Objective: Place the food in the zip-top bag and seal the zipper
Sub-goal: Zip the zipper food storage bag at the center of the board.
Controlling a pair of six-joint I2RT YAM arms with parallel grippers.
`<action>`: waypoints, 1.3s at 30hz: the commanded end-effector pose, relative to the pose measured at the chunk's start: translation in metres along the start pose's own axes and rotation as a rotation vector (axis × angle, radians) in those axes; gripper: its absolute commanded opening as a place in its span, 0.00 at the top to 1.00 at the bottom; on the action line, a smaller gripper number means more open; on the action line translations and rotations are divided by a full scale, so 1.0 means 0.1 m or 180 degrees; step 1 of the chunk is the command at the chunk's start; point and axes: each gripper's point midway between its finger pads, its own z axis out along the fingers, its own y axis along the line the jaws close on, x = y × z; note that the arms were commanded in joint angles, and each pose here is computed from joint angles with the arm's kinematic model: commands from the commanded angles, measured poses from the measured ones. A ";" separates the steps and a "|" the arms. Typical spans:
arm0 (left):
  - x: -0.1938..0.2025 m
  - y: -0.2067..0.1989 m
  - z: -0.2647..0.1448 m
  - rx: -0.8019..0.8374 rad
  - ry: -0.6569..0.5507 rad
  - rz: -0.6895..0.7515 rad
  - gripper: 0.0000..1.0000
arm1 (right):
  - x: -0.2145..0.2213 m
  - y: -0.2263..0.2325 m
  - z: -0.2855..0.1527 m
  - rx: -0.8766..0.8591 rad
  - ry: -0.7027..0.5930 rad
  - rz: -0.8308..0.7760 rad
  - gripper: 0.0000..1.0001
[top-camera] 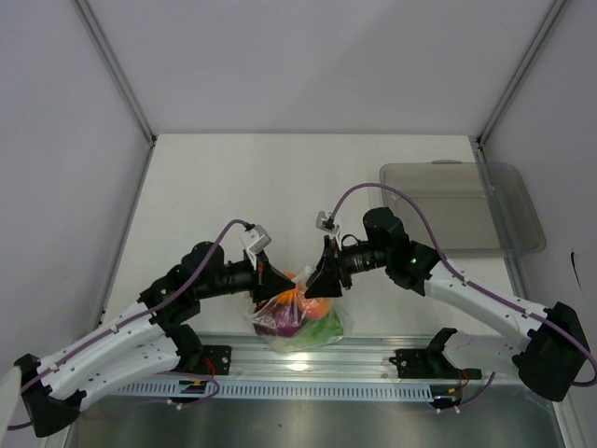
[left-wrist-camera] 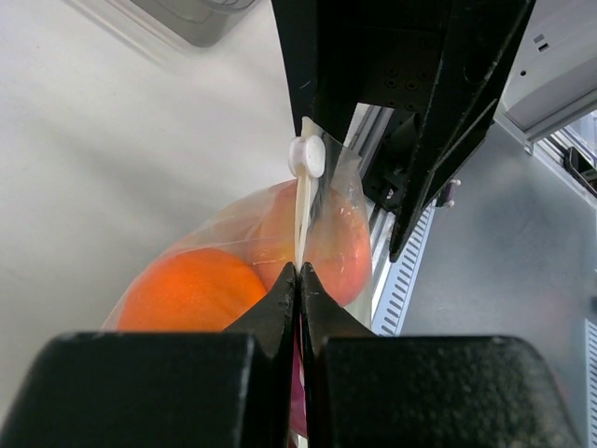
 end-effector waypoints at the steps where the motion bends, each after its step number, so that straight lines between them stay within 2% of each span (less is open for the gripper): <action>1: -0.22 -0.16 -0.03 0.0187 -0.0225 0.0052 0.99 | -0.24 0.00 0.03 -0.0007 -0.0254 -0.0196 0.53; 10: -0.19 -0.15 -0.05 0.0194 -0.0252 0.0053 0.99 | -0.18 -0.11 0.07 0.0054 -0.0341 -0.0110 0.60; 13: -0.19 -0.15 -0.05 0.0195 -0.0256 0.0060 0.99 | -0.15 -0.12 0.09 0.0049 -0.0327 -0.0095 0.66; 14: -0.18 -0.15 -0.05 0.0197 -0.0260 0.0061 0.99 | -0.15 -0.13 0.09 0.0062 -0.0330 -0.0076 0.70; 15: -0.18 -0.14 -0.05 0.0188 -0.0264 0.0066 1.00 | -0.15 -0.15 0.09 0.0081 -0.0335 -0.0071 0.79; 16: -0.18 -0.14 -0.05 0.0186 -0.0261 0.0068 1.00 | -0.15 -0.15 0.10 0.0085 -0.0340 -0.0070 1.00; 20: -0.16 -0.11 -0.04 0.0133 -0.0245 0.0051 0.98 | -0.18 -0.13 0.09 0.0050 -0.0393 -0.0068 1.00; 21: -0.19 -0.10 -0.04 0.0118 -0.0261 0.0048 0.81 | -0.19 -0.11 0.08 0.0040 -0.0419 -0.0101 1.00; 22: -0.21 -0.11 -0.05 0.0117 -0.0271 0.0046 0.71 | -0.18 -0.10 0.08 0.0034 -0.0410 -0.0104 1.00; 24: -0.26 -0.11 -0.04 0.0106 -0.0302 0.0015 0.52 | -0.18 -0.09 0.07 0.0035 -0.0401 -0.0151 1.00; 25: -0.35 -0.15 -0.05 0.0133 -0.0351 0.0021 0.48 | -0.18 -0.09 0.07 0.0032 -0.0396 -0.0157 1.00; 27: -0.39 -0.15 -0.02 0.0155 -0.0324 -0.0019 0.44 | -0.17 -0.07 0.06 0.0009 -0.0381 -0.0180 1.00; 30: -0.53 -0.24 0.01 0.0254 -0.0368 0.0015 0.44 | -0.19 -0.05 0.05 0.0018 -0.0403 -0.0227 1.00; 39: -0.61 -0.25 0.14 0.0343 -0.0365 -0.0033 0.46 | -0.18 -0.05 0.05 0.0059 -0.0402 -0.0184 1.00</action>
